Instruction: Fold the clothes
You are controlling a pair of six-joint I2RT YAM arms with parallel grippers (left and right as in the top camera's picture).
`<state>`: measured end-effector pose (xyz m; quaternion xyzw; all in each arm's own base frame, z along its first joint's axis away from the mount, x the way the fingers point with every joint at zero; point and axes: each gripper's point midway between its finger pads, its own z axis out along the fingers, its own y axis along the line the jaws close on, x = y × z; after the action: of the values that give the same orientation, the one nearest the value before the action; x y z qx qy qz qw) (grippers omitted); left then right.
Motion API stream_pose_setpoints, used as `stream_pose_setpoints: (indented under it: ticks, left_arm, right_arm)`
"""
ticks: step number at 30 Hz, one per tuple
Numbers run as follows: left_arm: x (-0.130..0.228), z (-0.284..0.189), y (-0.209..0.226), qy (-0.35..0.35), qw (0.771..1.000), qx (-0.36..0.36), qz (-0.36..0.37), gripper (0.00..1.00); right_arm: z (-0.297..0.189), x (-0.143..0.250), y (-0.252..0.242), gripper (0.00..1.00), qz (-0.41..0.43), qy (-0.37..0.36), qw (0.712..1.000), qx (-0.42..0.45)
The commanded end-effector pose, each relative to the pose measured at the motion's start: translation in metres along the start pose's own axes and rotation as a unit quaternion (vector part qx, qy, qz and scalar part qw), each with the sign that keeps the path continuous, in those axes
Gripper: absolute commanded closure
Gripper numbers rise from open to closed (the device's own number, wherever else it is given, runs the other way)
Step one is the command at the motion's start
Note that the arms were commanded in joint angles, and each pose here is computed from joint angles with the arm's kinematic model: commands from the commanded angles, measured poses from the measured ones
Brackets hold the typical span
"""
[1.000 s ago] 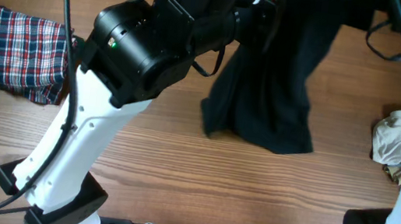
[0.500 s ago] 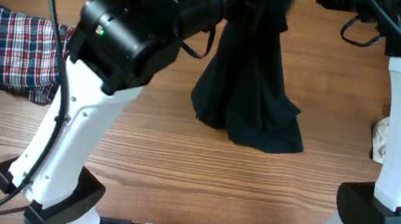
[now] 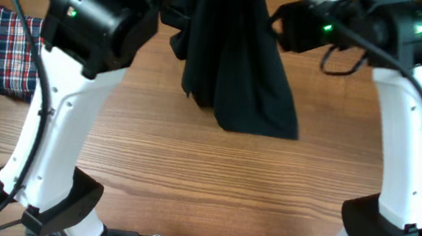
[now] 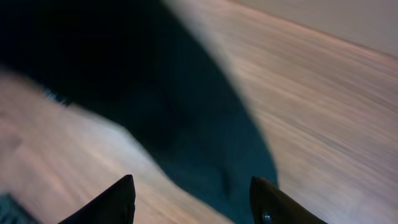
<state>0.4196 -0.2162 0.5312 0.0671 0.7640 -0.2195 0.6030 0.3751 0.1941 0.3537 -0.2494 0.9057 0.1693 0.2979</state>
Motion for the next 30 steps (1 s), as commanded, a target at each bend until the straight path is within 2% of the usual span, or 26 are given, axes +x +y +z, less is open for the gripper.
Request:
stream_pose_setpoints:
  ticks: [1, 9, 14, 18, 22, 30]
  left_arm:
    - [-0.041, -0.034, 0.014, -0.065, 0.998, -0.016, 0.014, 0.96]
    - [-0.084, -0.072, 0.027, -0.141, 0.988, -0.054, 0.041, 0.96]
    - [-0.108, -0.099, 0.031, -0.188, 0.977, -0.081, 0.061, 0.96]
    - [-0.127, -0.117, 0.037, -0.228, 0.967, -0.103, 0.052, 0.96]
    - [-0.147, -0.142, 0.035, -0.272, 0.954, -0.109, 0.060, 0.96]
    - [-0.161, -0.165, 0.036, -0.302, 0.943, -0.123, 0.066, 0.96]
  right_arm:
    - [0.021, 0.011, 0.035, 0.41, -0.051, 0.028, 0.998, -0.019]
    - [0.084, 0.042, 0.087, 0.44, -0.098, 0.076, 0.991, -0.057]
    - [0.102, 0.050, 0.139, 0.44, -0.148, 0.068, 0.982, -0.092]
    - [0.103, 0.045, 0.175, 0.44, -0.146, 0.043, 0.982, -0.109]
    - [0.117, 0.044, 0.181, 0.44, -0.113, 0.029, 0.990, -0.077]
    - [0.134, 0.052, 0.180, 0.46, -0.105, 0.030, 0.992, -0.070]
